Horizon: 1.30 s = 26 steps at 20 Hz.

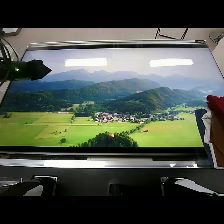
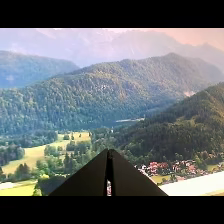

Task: Fold the clothes and pants, and hang the long-sleeved shirts on hangers.

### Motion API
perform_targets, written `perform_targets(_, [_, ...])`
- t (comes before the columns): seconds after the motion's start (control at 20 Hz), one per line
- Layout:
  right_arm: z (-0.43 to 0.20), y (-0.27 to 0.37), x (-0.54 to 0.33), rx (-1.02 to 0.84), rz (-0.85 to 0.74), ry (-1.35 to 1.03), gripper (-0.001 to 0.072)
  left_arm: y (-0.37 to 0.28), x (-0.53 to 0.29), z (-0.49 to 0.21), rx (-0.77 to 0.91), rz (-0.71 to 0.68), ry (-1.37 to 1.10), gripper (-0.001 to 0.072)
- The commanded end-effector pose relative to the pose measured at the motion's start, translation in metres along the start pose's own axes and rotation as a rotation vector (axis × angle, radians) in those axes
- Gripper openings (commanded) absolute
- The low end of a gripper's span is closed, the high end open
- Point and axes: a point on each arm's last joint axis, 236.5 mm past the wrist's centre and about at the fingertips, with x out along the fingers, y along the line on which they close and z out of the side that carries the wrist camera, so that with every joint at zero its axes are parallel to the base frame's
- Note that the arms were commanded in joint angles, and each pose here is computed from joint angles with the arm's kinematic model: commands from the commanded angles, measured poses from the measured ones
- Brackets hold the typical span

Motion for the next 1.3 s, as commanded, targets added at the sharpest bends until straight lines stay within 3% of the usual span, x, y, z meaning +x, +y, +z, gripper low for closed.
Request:
perform_targets(0.0, [-0.015, -0.029, 0.036, 0.019, -0.085, 0.067, 0.0036, 0.0, 0.0, 0.0, 0.001, 0.0, 0.002, 0.0024])
perform_targets(0.4, [-0.054, -0.054, 0.097, 0.049, -0.125, 0.222, 0.0036, -0.004, 0.001, -0.002, 0.002, -0.008, 0.006, 0.0024])
perform_targets(0.55, [-0.062, -0.076, 0.096, 0.04, -0.212, 0.228, 0.0053, -0.004, 0.001, -0.002, -0.02, -0.008, 0.006, 0.0023])
perform_targets(0.6, [-0.059, -0.075, 0.095, 0.039, -0.211, 0.211, 0.0361, -0.005, 0.001, -0.002, -0.031, -0.008, 0.006, 0.0024])
perform_targets(0.65, [-0.052, -0.069, 0.095, 0.022, -0.186, 0.183, 0.0719, -0.006, 0.001, -0.002, -0.025, -0.01, 0.007, 0.0023])
perform_targets(0.8, [0.011, 0.022, 0.055, -0.147, 0.125, -0.091, 0.0688, -0.001, 0.0, 0.017, -0.001, 0.021, -0.07, 0.0022])
perform_targets(0.9, [0.049, 0.114, -0.009, -0.295, 0.29, -0.361, 0.0687, 0.033, 0.0, 0.034, 0.049, 0.17, -0.11, 0.002])
perform_targets(1.05, [-0.014, 0.26, -0.06, -0.636, 0.474, -0.47, 0.0669, 0.117, 0.012, 0.004, 0.056, 0.492, 0.078, 0.0023])
perform_targets(1.1, [-0.056, 0.293, -0.055, -0.704, 0.519, -0.412, 0.067, 0.131, 0.018, -0.019, 0.04, 0.53, 0.18, 0.0104])
perform_targets(1.15, [-0.098, 0.317, -0.04, -0.758, 0.526, -0.324, 0.0675, 0.138, 0.025, -0.042, -0.001, 0.545, 0.276, 0.0528])
perform_targets(1.2, [-0.135, 0.33, -0.018, -0.784, 0.501, -0.225, 0.0706, 0.142, 0.029, -0.062, -0.043, 0.557, 0.357, 0.0706])
perform_targets(1.25, [-0.168, 0.337, 0.002, -0.805, 0.483, -0.117, 0.0709, 0.138, 0.032, -0.083, -0.035, 0.536, 0.45, 0.0714])
